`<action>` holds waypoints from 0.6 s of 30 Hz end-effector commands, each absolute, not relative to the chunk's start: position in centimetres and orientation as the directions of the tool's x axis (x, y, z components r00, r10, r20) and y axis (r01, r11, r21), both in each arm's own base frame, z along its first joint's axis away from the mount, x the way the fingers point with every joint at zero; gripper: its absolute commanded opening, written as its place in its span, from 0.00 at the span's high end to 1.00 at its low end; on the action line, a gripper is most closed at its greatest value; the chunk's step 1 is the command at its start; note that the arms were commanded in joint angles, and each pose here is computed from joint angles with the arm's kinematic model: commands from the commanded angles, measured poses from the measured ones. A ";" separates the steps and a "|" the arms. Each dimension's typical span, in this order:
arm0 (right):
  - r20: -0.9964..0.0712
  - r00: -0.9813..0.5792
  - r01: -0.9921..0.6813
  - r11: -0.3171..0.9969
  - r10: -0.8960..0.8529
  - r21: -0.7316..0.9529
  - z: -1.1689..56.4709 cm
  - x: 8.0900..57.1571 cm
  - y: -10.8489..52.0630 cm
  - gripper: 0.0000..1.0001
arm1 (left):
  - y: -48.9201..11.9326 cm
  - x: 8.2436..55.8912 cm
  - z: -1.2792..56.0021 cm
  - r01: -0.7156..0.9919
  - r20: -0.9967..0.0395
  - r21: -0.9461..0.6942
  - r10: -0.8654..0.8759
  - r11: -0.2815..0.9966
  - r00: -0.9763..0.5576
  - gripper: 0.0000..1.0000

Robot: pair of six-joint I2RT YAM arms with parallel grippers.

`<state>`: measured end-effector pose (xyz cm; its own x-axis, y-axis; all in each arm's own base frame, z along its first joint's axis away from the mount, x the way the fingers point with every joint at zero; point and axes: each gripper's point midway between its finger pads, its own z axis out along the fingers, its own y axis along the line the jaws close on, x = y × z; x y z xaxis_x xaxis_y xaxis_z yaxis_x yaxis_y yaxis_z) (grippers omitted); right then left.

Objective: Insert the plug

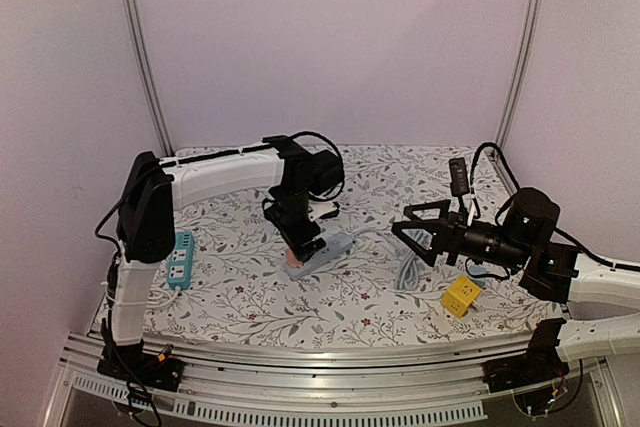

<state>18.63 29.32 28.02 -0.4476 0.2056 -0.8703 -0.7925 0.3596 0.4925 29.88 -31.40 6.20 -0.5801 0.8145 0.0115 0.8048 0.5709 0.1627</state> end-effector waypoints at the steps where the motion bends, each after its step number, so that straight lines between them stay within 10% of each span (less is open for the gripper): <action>1: -0.867 -0.460 -0.792 0.353 0.193 0.499 27.6 18.2 29.3 0.01 | -32.6 31.8 12.6 0.757 -0.184 0.203 0.783 0.621 -0.594 0.01; 18: -0.865 -0.464 -0.787 0.359 0.194 0.502 27.5 18.4 29.3 0.01 | -30.1 35.6 26.2 0.436 -0.748 0.248 0.457 0.865 -0.482 0.01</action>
